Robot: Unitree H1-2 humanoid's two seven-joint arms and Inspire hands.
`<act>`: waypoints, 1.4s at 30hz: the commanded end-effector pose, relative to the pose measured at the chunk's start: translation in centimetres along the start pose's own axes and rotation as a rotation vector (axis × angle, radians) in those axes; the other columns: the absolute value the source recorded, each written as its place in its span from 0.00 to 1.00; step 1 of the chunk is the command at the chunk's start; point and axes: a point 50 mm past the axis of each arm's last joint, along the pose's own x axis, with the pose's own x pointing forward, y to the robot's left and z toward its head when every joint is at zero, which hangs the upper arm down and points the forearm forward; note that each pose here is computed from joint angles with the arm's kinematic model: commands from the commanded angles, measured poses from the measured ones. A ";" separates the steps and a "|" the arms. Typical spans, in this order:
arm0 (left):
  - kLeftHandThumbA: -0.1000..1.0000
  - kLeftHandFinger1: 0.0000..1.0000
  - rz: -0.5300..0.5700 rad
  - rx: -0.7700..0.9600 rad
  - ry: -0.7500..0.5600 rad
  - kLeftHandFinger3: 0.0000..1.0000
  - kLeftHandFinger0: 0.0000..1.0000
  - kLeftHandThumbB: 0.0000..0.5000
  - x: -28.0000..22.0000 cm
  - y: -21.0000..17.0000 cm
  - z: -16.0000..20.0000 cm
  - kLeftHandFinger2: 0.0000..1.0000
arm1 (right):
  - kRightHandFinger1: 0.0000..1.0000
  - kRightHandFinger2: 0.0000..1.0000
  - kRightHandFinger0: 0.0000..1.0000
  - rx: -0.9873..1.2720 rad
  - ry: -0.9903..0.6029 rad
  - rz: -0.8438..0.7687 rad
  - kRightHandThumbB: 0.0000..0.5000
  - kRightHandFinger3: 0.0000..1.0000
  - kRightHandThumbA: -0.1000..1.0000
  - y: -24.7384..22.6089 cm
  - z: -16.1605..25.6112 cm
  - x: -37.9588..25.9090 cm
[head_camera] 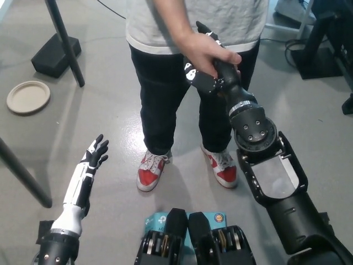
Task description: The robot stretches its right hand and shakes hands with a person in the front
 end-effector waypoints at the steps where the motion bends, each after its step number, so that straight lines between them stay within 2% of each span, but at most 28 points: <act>1: 1.00 1.00 0.002 0.010 -0.058 1.00 1.00 0.15 0.8 0.6 1.1 1.00 | 1.00 1.00 1.00 -0.013 -0.139 -0.070 0.39 1.00 0.11 -1.5 4.1 1.4; 4: 1.00 1.00 -0.004 0.008 -0.056 1.00 1.00 0.14 0.8 0.6 1.2 1.00 | 1.00 1.00 1.00 -0.015 -0.121 -0.060 0.45 1.00 0.15 -2.1 3.4 0.8; 8: 1.00 1.00 -0.005 0.006 -0.056 1.00 1.00 0.13 0.8 0.6 1.2 1.00 | 1.00 1.00 1.00 -0.016 -0.121 -0.059 0.45 1.00 0.16 -2.2 3.4 0.7; 9: 1.00 1.00 -0.003 0.011 -0.064 1.00 1.00 0.15 1.1 0.8 1.4 1.00 | 1.00 1.00 1.00 -0.008 -0.207 -0.039 0.47 1.00 0.22 -3.3 6.1 -1.0; 10: 1.00 1.00 -0.003 0.011 -0.065 1.00 1.00 0.15 1.1 0.8 1.4 1.00 | 1.00 1.00 1.00 -0.008 -0.216 -0.036 0.47 1.00 0.23 -3.5 6.4 -1.3; 12: 1.00 1.00 -0.003 0.027 -0.074 1.00 1.00 0.15 1.5 0.9 1.8 1.00 | 1.00 1.00 1.00 0.027 -0.413 -0.014 0.48 1.00 0.21 -5.1 12.9 -4.7; 15: 1.00 1.00 -0.005 0.021 -0.075 1.00 1.00 0.12 1.6 1.0 2.0 1.00 | 1.00 1.00 1.00 0.062 -0.539 0.020 0.47 1.00 0.26 -6.1 17.3 -7.7; 18: 1.00 1.00 -0.004 0.020 -0.082 1.00 1.00 0.09 1.6 1.0 2.0 1.00 | 1.00 1.00 1.00 0.096 -0.652 0.014 0.49 1.00 0.25 -6.8 20.4 -10.7; 21: 1.00 1.00 -0.003 0.014 -0.079 1.00 1.00 0.10 1.6 0.9 2.1 1.00 | 1.00 1.00 1.00 0.083 -0.717 0.016 0.48 1.00 0.24 -7.1 21.2 -11.9; 23: 1.00 1.00 -0.005 0.016 -0.080 1.00 1.00 0.10 1.6 0.9 2.0 1.00 | 1.00 1.00 1.00 0.059 -0.672 0.017 0.50 1.00 0.21 -6.8 20.5 -11.2; 25: 1.00 1.00 -0.007 0.020 -0.086 1.00 1.00 0.09 1.8 0.8 2.1 1.00 | 1.00 1.00 1.00 0.022 -0.571 0.044 0.49 1.00 0.24 -6.6 18.8 -9.4; 27: 1.00 1.00 -0.006 0.022 -0.077 1.00 1.00 0.15 1.8 0.7 2.2 1.00 | 1.00 1.00 1.00 0.002 -0.444 0.071 0.50 1.00 0.26 -5.9 15.6 -7.1; 29: 1.00 1.00 -0.010 0.019 -0.079 1.00 1.00 0.16 2.0 0.8 2.2 1.00 | 1.00 1.00 1.00 -0.040 -0.350 0.101 0.47 1.00 0.26 -5.2 12.3 -4.8; 30: 1.00 1.00 -0.009 0.020 -0.080 1.00 1.00 0.17 2.1 0.8 2.3 1.00 | 1.00 1.00 1.00 -0.057 -0.314 0.108 0.49 1.00 0.27 -4.9 11.3 -4.1; 31: 1.00 1.00 -0.009 0.022 -0.079 1.00 1.00 0.18 2.1 0.9 2.3 1.00 | 1.00 1.00 1.00 -0.087 -0.223 0.127 0.47 1.00 0.28 -4.3 9.2 -2.9; 37: 1.00 1.00 -0.011 0.024 -0.090 1.00 1.00 0.16 2.4 0.9 2.5 1.00 | 1.00 1.00 1.00 -0.227 -0.019 0.187 0.48 1.00 0.32 -3.4 2.5 1.5; 39: 1.00 1.00 -0.012 0.017 -0.088 1.00 1.00 0.18 2.4 0.8 2.5 1.00 | 1.00 1.00 0.99 -0.242 0.006 0.192 0.50 1.00 0.32 -3.4 1.8 2.0; 41: 0.99 1.00 -0.013 0.015 -0.090 1.00 1.00 0.18 2.4 0.8 2.4 1.00 | 1.00 1.00 1.00 -0.305 0.075 0.225 0.56 1.00 0.42 -3.5 0.5 3.0; 42: 0.99 1.00 -0.014 0.020 -0.088 1.00 1.00 0.17 2.4 0.8 2.4 1.00 | 1.00 1.00 1.00 -0.322 0.087 0.234 0.56 1.00 0.43 -3.7 0.3 3.2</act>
